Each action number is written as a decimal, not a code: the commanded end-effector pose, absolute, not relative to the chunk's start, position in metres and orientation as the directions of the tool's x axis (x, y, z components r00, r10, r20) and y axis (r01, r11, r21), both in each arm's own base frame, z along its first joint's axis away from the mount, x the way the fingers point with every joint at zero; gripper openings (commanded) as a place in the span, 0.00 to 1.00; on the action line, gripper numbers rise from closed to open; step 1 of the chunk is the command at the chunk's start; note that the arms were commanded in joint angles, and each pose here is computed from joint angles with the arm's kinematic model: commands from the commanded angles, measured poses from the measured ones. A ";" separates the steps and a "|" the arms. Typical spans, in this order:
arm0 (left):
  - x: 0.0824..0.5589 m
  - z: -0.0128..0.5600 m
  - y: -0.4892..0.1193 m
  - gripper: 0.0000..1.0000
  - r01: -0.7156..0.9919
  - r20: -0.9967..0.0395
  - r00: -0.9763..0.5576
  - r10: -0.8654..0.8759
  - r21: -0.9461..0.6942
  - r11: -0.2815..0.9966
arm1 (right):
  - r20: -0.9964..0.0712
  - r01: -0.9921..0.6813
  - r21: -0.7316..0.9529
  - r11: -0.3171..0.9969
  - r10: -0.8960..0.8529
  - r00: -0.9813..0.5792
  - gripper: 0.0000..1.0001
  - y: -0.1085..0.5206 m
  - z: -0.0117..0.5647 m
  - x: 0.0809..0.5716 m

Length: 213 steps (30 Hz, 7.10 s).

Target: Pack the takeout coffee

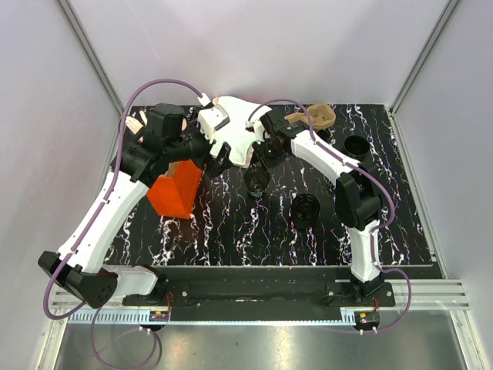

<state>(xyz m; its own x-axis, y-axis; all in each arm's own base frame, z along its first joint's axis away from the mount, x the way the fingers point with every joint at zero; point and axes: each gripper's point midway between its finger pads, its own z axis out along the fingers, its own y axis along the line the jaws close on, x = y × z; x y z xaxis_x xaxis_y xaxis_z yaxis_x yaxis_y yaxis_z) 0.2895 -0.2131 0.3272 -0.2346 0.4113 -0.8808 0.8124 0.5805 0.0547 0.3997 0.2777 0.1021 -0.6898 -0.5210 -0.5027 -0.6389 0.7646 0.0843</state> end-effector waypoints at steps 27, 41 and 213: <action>0.279 0.355 -0.217 0.99 0.831 -0.918 -0.165 0.360 0.067 0.552 | -0.507 -0.558 0.015 0.830 -0.475 -0.720 0.86 0.137 0.188 0.333; 0.275 0.353 -0.221 0.99 0.841 -0.917 -0.169 0.360 0.057 0.539 | -0.344 -0.552 0.148 0.821 -0.480 -0.807 0.78 0.128 0.108 0.285; 0.319 0.339 -0.336 0.99 0.804 -0.863 -0.485 0.144 -0.375 0.461 | -0.766 -0.572 -0.075 0.817 -0.414 -0.491 0.04 0.198 0.310 0.343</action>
